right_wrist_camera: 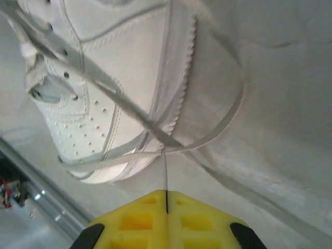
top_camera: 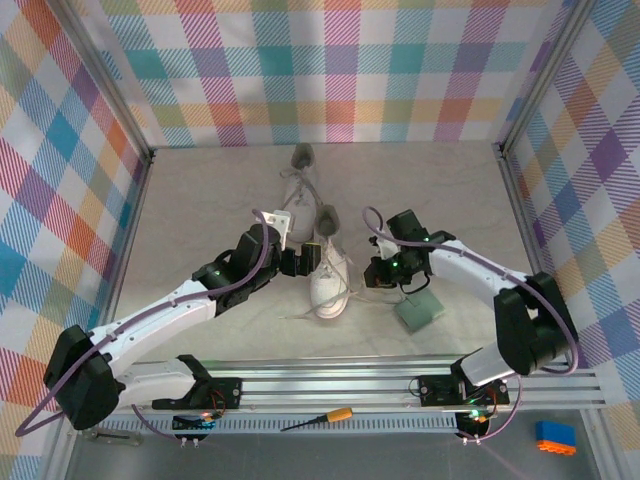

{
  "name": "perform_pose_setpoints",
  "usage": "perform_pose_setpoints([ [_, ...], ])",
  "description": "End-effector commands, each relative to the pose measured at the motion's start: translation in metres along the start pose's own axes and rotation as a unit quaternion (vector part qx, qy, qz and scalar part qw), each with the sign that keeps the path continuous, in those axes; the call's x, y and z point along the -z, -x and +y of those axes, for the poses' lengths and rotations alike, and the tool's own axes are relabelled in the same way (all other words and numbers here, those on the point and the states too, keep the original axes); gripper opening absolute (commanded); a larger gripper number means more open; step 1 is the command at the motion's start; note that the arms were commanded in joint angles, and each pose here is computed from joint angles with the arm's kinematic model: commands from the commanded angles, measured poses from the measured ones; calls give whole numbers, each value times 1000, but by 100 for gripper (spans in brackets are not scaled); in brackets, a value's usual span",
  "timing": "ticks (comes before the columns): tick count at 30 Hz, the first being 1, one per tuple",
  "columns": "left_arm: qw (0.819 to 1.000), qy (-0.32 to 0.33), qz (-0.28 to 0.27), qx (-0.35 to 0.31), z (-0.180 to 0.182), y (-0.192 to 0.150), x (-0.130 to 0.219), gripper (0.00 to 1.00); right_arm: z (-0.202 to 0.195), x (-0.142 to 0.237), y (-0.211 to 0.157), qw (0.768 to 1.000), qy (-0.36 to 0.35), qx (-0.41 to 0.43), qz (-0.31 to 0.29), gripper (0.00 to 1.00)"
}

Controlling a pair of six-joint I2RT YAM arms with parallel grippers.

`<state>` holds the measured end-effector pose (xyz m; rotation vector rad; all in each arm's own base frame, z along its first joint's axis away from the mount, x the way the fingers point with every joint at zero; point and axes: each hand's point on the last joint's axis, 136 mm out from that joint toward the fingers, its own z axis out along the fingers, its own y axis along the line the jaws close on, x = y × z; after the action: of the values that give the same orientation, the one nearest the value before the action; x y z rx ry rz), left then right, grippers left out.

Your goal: Tie the shoes

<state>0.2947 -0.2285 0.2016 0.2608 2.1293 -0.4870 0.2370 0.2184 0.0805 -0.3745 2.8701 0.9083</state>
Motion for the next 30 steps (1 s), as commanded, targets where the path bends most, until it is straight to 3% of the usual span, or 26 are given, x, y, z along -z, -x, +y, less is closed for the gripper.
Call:
perform_pose_setpoints([
  [1,1000,26,0,-3,14,-3,7,98,22,1,-16,996,60,10,62,0],
  [4,999,33,-10,-6,19,-1,12,98,27,-3,-20,992,80,12,98,0],
  [6,999,34,-11,-8,21,-2,13,98,18,-7,-16,993,55,-2,105,0],
  [14,999,31,-11,-13,23,-3,15,98,-11,-12,27,996,-46,-69,39,0],
  [30,1000,25,-11,-9,22,-3,17,98,-11,-51,56,993,-5,-116,29,0],
])
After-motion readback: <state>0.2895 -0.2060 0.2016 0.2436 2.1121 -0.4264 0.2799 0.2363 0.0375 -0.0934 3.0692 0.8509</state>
